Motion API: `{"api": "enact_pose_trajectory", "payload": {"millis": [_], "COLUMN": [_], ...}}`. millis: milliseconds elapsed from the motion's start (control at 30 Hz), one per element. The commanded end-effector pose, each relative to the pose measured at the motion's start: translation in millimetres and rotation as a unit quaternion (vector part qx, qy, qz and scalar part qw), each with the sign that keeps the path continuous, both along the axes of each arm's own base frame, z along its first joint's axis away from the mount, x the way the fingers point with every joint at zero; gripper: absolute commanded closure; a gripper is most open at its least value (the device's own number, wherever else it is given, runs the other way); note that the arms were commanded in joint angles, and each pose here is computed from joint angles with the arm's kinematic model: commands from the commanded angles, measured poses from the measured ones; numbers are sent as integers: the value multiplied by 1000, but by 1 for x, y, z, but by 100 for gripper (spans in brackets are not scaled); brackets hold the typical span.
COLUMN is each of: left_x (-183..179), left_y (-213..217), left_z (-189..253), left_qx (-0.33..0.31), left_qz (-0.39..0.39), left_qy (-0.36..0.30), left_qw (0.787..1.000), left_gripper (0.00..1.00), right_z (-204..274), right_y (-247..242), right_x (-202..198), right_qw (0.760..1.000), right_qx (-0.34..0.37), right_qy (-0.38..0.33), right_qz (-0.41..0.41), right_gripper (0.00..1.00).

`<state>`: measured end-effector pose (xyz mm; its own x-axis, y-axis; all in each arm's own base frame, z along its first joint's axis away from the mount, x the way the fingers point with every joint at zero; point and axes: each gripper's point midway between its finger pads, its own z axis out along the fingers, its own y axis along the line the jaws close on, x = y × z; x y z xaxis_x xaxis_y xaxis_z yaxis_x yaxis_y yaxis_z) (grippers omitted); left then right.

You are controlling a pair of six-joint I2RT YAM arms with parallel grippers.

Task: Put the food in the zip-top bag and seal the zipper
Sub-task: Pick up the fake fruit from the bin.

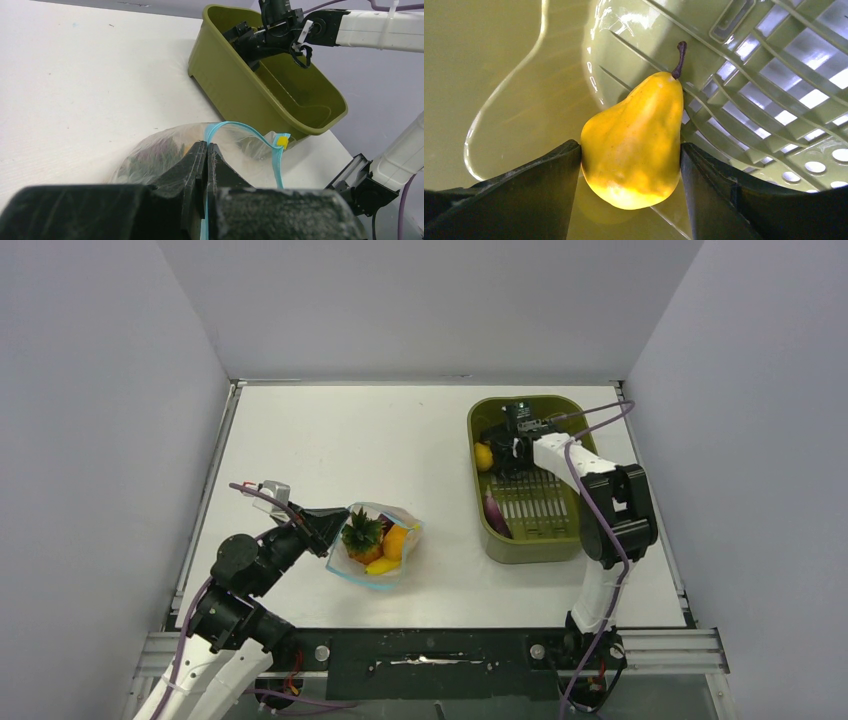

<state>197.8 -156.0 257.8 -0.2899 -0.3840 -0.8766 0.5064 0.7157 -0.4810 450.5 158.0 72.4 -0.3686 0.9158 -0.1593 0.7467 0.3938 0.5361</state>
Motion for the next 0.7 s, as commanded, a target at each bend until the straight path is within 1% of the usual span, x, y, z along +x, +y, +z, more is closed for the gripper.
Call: {"api": "enact_pose_trajectory", "payload": {"millis": [0, 167, 333, 433, 667], "left_x": [-3, -2, -2, -1, 4], "left_y": [1, 0, -3, -4, -6], "left_z": [27, 29, 27, 28, 29], "left_qx": [-15, -18, -8, -13, -6], "left_qz": [-1, -3, -13, -11, -11], "left_qy": [-38, -39, -43, -46, -45], "left_qw": [999, 999, 999, 999, 999], "left_gripper": [100, 100, 100, 100, 100], "right_z": [24, 30, 36, 38, 77], "right_y": [-4, -12, -24, -32, -54], "right_x": [5, -3, -10, -20, -35], "right_qw": [999, 998, 994, 990, 968], "right_qx": [0, -15, -59, -86, -174], "right_qy": [-46, -53, -86, -96, -145], "right_qz": [4, 9, 34, 51, 104], "right_gripper": [45, 49, 53, 55, 56]}}
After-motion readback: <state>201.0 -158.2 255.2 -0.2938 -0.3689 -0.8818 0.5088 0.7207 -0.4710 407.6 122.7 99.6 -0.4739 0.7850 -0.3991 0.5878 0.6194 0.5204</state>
